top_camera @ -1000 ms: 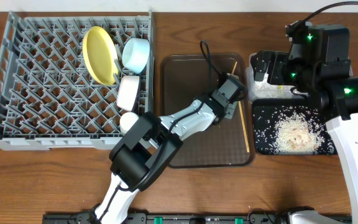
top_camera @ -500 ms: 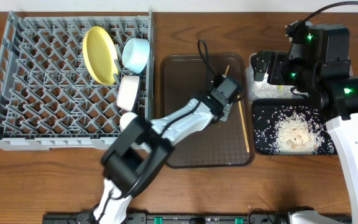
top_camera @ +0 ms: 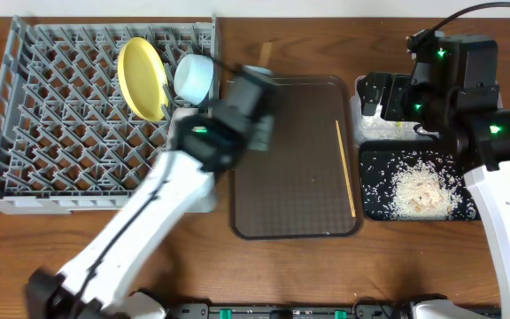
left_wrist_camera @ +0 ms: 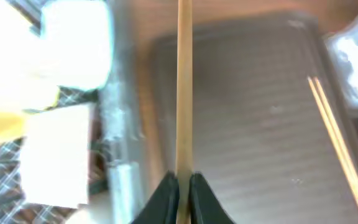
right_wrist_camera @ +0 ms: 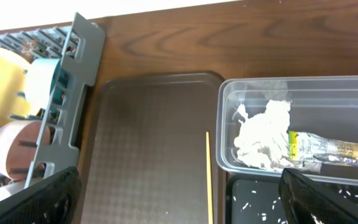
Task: Sort waste into correct bins and load items into the dishwasher
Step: 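Carry the chopstick to the rack and drop it in, then reach the left gripper to the second chopstick on the tray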
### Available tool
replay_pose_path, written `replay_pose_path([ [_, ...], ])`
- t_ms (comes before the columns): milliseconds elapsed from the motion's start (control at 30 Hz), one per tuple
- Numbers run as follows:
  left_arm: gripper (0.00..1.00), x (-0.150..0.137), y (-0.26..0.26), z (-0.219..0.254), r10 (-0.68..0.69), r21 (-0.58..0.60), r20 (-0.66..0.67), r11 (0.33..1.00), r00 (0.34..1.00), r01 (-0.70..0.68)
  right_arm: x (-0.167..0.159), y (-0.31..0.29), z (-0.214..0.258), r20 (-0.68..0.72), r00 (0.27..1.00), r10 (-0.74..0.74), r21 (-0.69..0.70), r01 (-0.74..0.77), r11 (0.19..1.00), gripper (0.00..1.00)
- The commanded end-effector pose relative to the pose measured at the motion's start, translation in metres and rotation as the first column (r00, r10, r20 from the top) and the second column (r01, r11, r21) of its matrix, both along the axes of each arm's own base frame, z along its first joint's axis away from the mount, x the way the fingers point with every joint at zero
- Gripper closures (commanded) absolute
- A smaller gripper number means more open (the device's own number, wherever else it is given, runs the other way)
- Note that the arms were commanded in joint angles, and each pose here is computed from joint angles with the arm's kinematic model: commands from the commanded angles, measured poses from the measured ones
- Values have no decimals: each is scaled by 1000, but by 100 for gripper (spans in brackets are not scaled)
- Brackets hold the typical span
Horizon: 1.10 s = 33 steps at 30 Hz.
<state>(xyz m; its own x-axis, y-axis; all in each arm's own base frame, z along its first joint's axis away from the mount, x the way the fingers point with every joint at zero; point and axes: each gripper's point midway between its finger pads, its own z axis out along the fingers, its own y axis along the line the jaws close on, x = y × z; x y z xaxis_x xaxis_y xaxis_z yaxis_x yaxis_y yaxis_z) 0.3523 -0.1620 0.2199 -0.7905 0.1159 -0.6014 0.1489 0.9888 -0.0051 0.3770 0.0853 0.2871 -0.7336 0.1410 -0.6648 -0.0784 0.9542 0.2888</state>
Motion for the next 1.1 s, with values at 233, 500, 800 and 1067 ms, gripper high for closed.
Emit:
replay_pose_path([
  [233,92,4,146,-30,248,168,-139,960,959,-224,1,-3,0,-3,1000,-17,2,17,1000,1],
  [500,92,10,181,-82,274,244,-281,947,920,-208,1,-3,0,-3,1000,-17,2,17,1000,1],
  [800,48,24,182,-73,286,227,-249,946,926,-231,1,-3,0,-3,1000,-17,2,17,1000,1],
  [1067,54,27,81,-14,81,-183,-188,976,979,-115,1,-3,0,-3,1000,-17,2,17,1000,1],
])
